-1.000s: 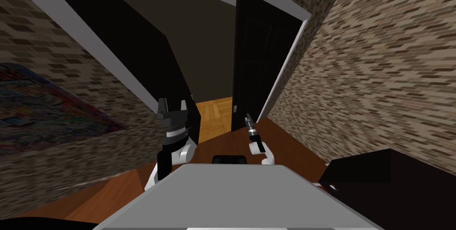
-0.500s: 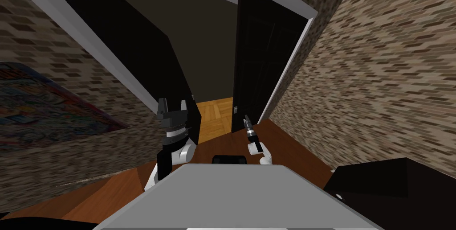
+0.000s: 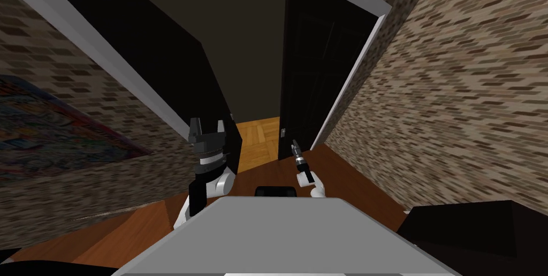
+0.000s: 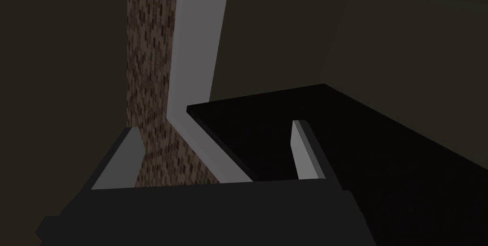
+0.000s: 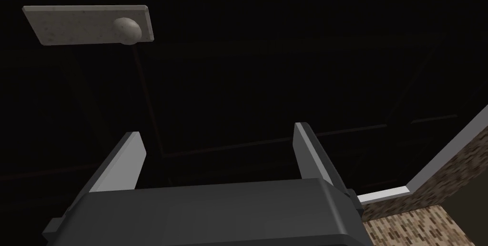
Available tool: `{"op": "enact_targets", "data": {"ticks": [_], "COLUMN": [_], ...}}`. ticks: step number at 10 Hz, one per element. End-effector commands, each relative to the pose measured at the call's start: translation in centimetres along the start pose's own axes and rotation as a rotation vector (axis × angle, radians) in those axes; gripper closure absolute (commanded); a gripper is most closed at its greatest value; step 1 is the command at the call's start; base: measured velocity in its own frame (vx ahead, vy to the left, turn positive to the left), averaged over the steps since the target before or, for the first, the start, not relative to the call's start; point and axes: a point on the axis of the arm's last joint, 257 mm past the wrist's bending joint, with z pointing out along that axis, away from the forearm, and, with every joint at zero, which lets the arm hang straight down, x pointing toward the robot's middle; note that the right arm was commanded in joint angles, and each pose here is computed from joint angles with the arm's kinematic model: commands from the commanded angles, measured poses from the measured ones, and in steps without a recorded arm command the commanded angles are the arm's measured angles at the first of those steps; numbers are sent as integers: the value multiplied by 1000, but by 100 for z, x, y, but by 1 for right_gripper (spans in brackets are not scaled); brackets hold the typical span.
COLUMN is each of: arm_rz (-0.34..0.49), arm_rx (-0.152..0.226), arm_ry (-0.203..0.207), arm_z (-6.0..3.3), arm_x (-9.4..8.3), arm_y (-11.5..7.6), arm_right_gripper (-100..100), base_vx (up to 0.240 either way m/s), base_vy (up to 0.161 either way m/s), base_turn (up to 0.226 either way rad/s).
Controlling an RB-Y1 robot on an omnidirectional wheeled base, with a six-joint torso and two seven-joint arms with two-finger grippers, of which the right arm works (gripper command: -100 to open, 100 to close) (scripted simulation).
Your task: Push the door open
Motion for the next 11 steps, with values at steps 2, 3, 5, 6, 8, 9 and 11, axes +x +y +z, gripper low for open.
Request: {"op": "enact_targets", "data": {"ticks": [2,3,5,6,8,9,11], "arm_rz": [14,15,21,27,32,37,46], "arm_rx": [14,34,42,49,78,91,107], "arm_ry": [17,17,24,31,38,44,55], "arm_z": [31,-9,-2,4,-37,-49,-52], "arm_x": [67,67,101,134,164,194,250], "arm_y": [-118,-204,-257,-306,-440,-510,-596], "arm_right_gripper": [-100,-100,-100,-100,-100,-100,-100], "base_vx": [61,52,26,66,50,67,90], "base_vy": [-43,-40,-17,-39,-46,-61,-56], "base_turn": [61,25,19,77,33,68,56]}}
